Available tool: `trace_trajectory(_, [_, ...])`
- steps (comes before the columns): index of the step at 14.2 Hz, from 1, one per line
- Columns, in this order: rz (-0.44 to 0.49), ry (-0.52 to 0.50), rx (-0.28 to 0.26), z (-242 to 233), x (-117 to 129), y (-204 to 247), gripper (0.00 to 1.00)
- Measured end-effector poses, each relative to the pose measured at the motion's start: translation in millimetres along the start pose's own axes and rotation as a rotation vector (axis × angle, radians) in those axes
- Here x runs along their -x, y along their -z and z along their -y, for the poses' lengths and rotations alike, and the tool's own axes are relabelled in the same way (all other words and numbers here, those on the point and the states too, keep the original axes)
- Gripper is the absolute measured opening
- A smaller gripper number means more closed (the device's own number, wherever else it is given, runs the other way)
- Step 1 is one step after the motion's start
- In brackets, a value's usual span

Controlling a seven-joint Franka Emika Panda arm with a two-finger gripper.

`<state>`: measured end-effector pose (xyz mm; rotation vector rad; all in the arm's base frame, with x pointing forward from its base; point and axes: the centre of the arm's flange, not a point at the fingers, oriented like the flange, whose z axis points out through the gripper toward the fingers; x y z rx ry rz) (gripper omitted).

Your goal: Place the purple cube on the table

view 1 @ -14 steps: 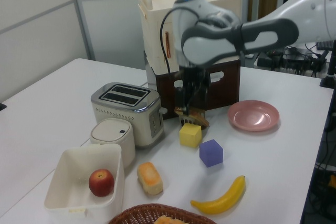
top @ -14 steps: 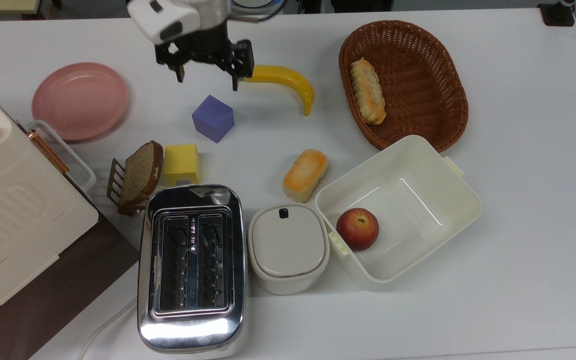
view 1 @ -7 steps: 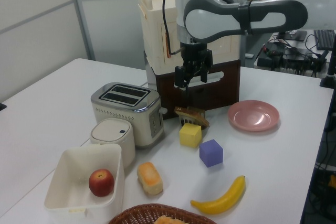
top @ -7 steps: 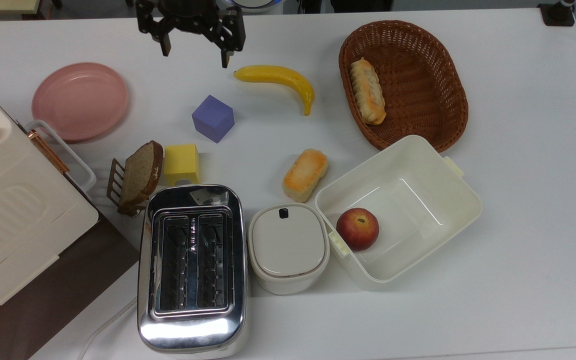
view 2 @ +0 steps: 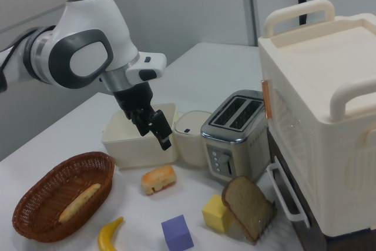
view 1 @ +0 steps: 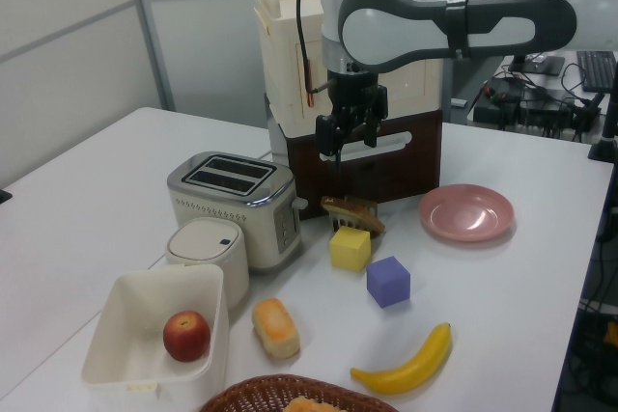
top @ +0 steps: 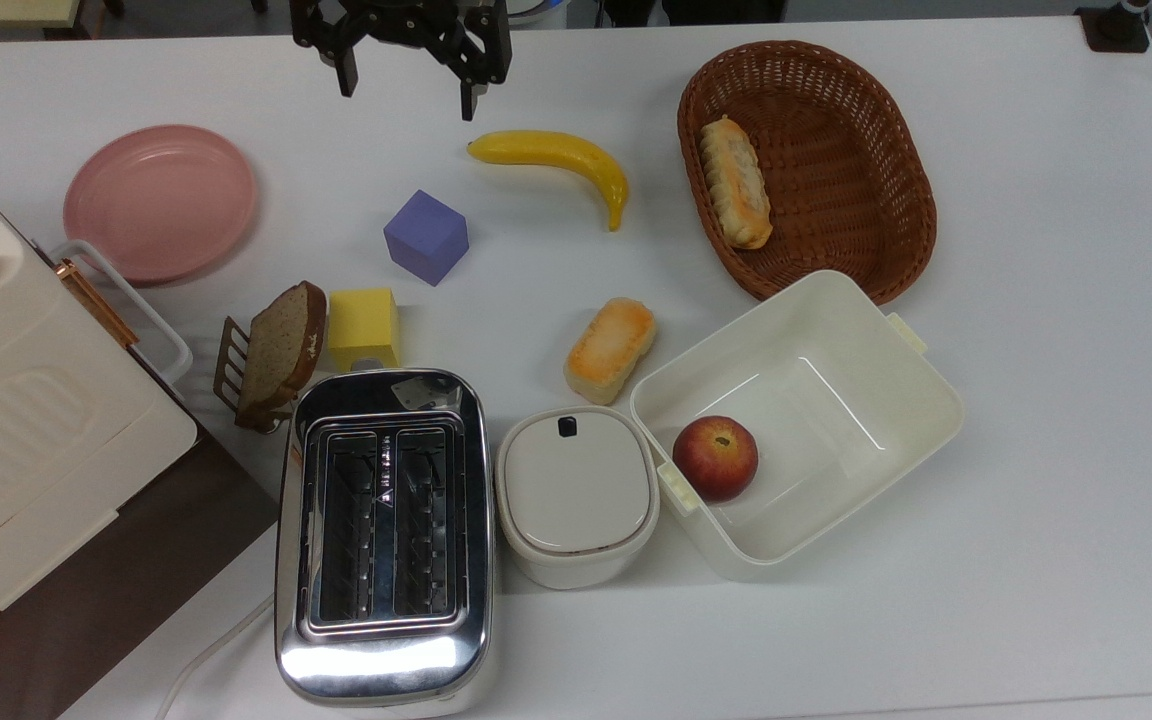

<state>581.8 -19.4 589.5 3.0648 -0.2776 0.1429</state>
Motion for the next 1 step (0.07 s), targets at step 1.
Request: trace_trajectory(1, [0.0,0.0,0.0,0.0,0.0,-0.1,1.0])
